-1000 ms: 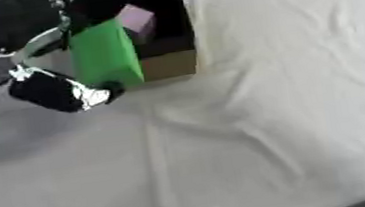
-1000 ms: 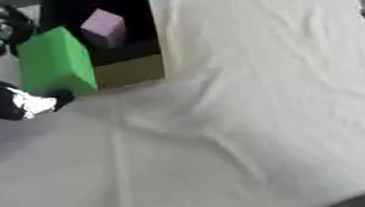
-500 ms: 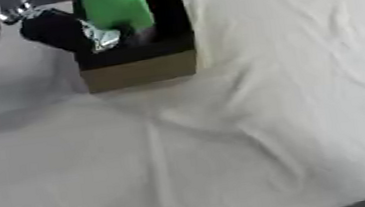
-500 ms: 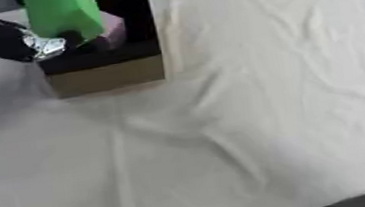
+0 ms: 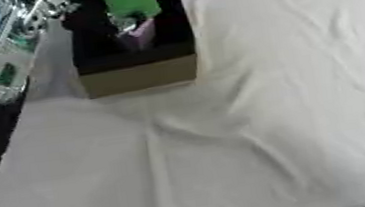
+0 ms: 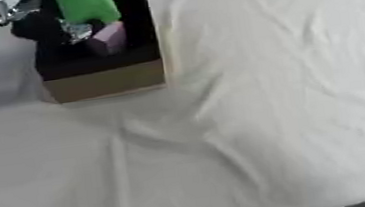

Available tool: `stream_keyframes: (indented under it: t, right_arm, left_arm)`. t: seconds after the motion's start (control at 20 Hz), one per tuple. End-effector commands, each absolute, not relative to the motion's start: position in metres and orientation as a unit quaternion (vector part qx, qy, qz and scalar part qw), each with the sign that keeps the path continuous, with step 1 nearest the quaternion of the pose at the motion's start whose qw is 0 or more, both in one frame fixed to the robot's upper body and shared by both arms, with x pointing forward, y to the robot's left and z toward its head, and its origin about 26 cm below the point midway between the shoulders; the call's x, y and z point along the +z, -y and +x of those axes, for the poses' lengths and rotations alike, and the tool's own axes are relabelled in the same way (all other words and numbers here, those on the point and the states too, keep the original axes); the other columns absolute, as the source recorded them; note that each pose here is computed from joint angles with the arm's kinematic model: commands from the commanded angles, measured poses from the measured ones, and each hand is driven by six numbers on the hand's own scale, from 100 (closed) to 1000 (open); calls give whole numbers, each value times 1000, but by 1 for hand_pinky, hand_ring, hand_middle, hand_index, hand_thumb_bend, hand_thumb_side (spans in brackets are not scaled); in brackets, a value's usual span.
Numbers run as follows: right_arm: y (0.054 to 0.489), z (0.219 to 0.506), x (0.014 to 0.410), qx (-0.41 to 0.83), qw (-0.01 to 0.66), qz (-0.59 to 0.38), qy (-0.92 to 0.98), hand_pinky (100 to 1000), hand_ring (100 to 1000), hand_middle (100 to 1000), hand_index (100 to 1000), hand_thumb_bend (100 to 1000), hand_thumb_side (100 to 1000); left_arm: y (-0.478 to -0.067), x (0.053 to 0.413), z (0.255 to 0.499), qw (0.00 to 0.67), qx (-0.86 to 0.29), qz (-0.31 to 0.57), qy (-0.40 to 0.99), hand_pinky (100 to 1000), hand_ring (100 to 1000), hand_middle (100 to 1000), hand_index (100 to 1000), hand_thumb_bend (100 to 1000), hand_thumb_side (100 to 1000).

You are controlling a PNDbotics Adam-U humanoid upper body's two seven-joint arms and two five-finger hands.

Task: Pick up objects on the table and place them in the box.

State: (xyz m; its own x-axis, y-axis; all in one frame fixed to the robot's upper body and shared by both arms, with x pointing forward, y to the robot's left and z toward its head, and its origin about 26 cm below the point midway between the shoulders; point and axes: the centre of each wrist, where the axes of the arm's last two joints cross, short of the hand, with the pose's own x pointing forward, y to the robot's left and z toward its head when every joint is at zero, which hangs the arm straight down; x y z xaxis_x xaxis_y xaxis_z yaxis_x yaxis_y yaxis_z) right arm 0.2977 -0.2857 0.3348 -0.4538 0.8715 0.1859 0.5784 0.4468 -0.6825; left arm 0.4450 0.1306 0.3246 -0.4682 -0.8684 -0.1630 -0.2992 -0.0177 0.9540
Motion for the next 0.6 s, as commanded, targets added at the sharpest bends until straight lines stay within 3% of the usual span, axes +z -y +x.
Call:
stream_keyframes:
  t: [0.05,0.25,0.4,0.6]
  right_arm:
    - [285,293,345,275,250,-451,811,852,796,723,874,100,975]
    - [284,293,344,276,251,-449,812,853,796,722,874,100,977]
    - [284,293,344,276,252,-449,811,853,795,722,874,100,977]
    - [284,293,344,276,253,-449,811,853,795,722,874,100,978]
  left_arm:
    - [-133,330,454,253,-537,465,657,620,525,473,513,259,603]
    - [-135,319,463,258,-540,472,648,640,552,501,540,290,600]
    - [-137,313,468,264,-544,476,638,711,650,622,695,335,612]
    - [-141,304,473,271,-557,483,619,739,726,709,779,435,634]
